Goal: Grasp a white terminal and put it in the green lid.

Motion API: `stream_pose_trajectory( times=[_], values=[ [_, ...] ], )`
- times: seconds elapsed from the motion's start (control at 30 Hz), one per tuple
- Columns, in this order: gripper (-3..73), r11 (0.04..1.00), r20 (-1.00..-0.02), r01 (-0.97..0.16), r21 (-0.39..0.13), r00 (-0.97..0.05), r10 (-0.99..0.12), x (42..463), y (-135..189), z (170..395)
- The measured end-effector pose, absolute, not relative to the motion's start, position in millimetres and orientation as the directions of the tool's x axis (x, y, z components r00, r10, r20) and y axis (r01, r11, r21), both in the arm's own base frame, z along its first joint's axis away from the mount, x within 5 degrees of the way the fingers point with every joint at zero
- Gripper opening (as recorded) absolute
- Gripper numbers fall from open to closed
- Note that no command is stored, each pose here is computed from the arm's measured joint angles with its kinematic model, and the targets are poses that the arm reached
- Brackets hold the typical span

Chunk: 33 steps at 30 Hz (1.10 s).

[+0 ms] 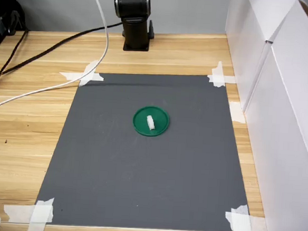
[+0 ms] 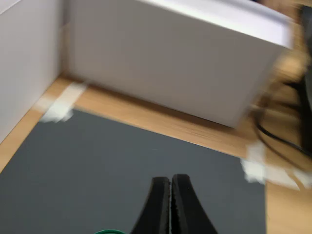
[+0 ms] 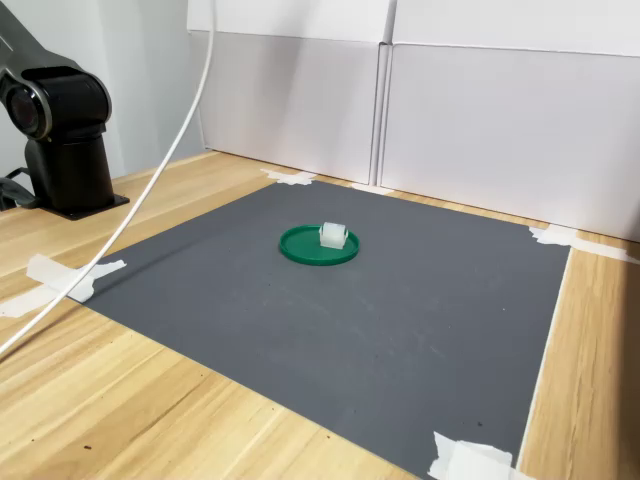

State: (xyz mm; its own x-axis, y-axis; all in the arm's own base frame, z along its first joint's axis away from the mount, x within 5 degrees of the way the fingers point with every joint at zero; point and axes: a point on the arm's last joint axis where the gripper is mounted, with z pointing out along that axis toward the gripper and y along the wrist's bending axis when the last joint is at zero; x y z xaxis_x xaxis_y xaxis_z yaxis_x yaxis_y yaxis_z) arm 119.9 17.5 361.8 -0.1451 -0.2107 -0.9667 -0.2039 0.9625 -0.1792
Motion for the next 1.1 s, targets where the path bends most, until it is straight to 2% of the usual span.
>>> stream_pose_trajectory(
  times=[0.1, 0.3, 0.7, 0.93, 1.1],
  values=[
    [-1.5, 0.984, -0.978, -0.115, -0.139, -0.139, -0.154, 104.9, 8.2, 350.1],
    [-1.5, 0.992, -0.98, -0.021, -0.127, -0.152, -0.129, 86.9, 0.4, 319.9],
    [-1.5, 0.993, -0.971, -0.023, -0.12, -0.205, -0.122, 65.0, 2.5, 250.6],
    [-1.5, 0.993, -0.963, -0.039, -0.115, -0.242, -0.121, 56.8, 4.5, 219.4],
    [-1.5, 0.993, -0.952, -0.053, -0.11, -0.28, -0.121, 54.7, 5.5, 205.2]
  ],
)
